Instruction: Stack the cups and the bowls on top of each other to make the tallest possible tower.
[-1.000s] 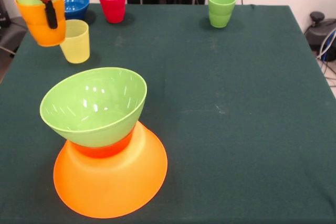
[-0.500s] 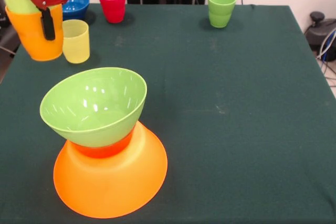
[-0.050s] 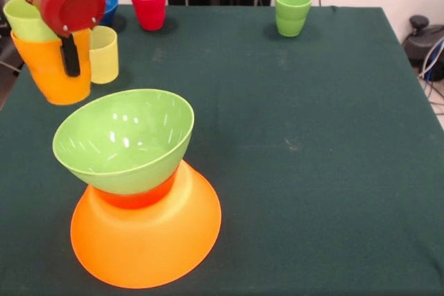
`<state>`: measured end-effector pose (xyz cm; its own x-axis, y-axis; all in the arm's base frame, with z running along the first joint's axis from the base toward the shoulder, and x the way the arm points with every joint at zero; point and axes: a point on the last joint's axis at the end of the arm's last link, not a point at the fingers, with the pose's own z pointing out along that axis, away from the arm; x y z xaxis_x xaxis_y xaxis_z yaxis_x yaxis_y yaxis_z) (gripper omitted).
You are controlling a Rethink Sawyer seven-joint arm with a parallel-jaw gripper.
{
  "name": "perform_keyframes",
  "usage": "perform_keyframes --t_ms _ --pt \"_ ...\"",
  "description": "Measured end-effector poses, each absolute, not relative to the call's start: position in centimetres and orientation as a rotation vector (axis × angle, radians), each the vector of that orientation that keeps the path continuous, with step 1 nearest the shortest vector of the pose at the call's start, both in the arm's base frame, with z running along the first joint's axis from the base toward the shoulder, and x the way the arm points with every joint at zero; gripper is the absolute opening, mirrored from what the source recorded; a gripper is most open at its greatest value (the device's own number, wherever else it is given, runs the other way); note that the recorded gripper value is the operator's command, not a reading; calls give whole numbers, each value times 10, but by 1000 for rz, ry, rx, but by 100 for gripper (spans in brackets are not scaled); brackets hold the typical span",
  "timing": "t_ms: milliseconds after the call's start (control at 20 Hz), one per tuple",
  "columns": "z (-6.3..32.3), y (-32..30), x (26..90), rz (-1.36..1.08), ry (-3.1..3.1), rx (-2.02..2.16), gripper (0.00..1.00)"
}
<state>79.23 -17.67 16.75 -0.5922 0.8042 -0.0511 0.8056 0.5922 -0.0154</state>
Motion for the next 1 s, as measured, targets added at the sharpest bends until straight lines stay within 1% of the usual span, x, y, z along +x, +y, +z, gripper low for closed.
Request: perform_keyframes --t_ms 550,1000 --pt "131 -146 798 -41 2820 1391 0" --pt "118 -125 797 -40 2849 1388 0"
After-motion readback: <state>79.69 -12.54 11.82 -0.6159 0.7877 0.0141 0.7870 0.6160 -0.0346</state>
